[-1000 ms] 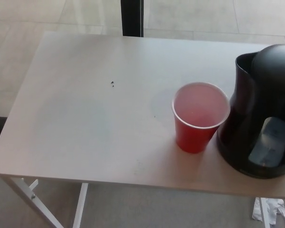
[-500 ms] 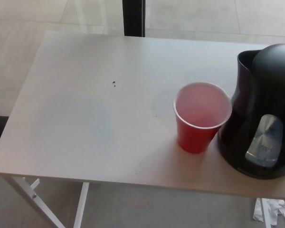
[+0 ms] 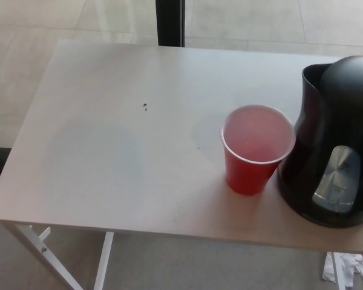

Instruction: The robot uses its right hand to lift up a kettle kept on the middle of the desk by its handle and tilt it into a glass kept next to it to pour out water

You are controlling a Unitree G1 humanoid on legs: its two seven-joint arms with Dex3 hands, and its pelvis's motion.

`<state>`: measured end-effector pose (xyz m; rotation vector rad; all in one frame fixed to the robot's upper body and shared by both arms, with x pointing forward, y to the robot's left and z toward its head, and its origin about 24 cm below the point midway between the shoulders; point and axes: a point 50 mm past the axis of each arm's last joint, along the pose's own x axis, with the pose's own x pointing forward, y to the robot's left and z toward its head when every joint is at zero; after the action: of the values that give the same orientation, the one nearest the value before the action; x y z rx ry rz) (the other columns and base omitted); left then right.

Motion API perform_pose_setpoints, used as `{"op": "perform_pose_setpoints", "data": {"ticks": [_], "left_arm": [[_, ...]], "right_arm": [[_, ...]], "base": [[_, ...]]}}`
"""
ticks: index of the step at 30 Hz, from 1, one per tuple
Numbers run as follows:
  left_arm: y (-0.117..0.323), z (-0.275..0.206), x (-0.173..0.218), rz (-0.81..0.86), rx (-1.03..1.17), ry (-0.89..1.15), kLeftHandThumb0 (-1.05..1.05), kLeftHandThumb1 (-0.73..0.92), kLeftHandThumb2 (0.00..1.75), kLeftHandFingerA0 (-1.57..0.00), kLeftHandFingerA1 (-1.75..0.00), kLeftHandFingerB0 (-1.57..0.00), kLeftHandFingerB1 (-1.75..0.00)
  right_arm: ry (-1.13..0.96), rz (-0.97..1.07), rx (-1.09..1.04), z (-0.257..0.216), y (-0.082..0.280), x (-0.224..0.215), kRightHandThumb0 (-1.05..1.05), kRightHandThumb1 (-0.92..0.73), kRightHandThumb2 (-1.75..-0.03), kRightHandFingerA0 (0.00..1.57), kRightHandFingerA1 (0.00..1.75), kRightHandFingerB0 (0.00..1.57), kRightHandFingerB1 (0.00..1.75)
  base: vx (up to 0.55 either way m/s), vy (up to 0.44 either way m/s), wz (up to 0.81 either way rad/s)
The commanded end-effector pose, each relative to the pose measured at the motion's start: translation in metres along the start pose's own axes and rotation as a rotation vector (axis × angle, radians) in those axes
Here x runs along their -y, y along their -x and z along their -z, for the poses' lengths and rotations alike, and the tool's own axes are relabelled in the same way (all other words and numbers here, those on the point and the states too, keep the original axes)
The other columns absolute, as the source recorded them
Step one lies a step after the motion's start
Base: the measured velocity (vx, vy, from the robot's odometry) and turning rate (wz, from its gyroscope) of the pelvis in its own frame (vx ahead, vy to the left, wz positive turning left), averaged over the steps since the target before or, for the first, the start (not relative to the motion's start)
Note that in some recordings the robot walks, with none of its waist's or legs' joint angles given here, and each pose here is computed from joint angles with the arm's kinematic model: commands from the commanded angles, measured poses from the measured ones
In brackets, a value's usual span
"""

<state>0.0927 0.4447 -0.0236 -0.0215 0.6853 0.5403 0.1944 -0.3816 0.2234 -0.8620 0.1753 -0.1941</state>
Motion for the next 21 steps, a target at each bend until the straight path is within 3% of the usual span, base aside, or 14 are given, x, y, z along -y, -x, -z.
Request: {"op": "perform_pose_setpoints", "data": {"ticks": [1,21], "left_arm": [[0.0017,0.0018,-0.0025,-0.014,0.002,0.001,-0.96,0.83,0.99,-0.46,-0.60,-0.35,-0.56],[-0.0029,0.0041,0.0068,0.000,-0.003,0.012,-0.96,0.83,0.99,-0.46,-0.60,-0.35,-0.56]], "right_arm": [[-0.046,-0.016,0.055,0.0005,0.0154,0.0138,-1.01,-0.60,-0.97,0.00,0.26,0.00,0.00],[-0.032,-0.009,0.064,-0.0040,0.0163,0.0208,-1.01,-0.60,-0.97,0.00,0.26,0.00,0.00]], "base": [[0.00,0.000,0.00],[0.00,0.000,0.00]]}}
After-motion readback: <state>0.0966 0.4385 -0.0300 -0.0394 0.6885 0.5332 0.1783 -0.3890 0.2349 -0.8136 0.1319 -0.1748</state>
